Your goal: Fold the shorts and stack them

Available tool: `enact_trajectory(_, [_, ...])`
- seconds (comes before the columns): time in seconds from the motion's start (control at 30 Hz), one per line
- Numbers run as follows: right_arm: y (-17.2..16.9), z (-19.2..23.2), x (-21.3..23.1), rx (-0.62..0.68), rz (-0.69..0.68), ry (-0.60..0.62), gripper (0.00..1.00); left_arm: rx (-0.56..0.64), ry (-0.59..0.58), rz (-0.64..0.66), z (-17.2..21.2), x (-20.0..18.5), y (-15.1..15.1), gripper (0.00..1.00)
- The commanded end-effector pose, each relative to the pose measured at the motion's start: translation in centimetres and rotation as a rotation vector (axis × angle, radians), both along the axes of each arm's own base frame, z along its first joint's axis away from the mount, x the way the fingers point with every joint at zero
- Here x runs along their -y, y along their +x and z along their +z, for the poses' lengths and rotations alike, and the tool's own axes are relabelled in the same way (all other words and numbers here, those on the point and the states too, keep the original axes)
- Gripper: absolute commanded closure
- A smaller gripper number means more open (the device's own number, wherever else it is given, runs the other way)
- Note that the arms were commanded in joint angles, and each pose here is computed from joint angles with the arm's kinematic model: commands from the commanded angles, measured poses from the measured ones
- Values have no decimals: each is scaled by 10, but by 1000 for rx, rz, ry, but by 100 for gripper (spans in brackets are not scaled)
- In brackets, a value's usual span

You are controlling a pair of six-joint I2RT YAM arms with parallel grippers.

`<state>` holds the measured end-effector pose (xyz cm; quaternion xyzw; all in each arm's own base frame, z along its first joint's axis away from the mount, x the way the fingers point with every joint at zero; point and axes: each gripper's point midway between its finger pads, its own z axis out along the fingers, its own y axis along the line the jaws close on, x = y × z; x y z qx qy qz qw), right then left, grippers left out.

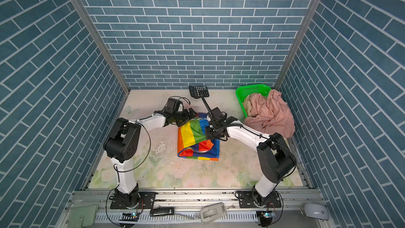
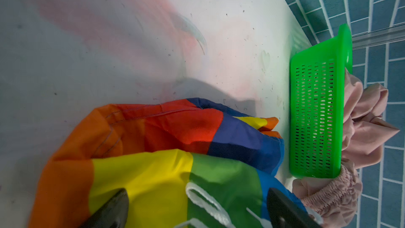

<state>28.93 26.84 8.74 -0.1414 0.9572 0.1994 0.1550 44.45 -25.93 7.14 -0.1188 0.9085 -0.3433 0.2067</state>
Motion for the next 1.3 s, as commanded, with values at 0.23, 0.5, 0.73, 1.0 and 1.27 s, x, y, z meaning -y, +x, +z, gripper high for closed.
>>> enact_trajectory(0.23, [-23, -55, 55, -100, -43, -152, 100, -40, 100, 69, -43, -36, 12, 0])
enact_trajectory(0.5, [-19, -53, 78, -101, -73, -206, 83, -46, 102, 67, -48, -36, 17, 0])
enact_trajectory(0.73, [-6, 2, 74, -1, -74, -161, 50, 65, 26, 23, 19, -28, 16, 0])
enact_trajectory(1.0, [17, 60, 8, 69, -110, 269, 14, 109, -280, 74, 96, -10, -41, 0])
enact_trajectory(1.27, [52, 49, -37, 20, -127, 461, 7, 52, -325, 117, 75, 0, -108, 0])
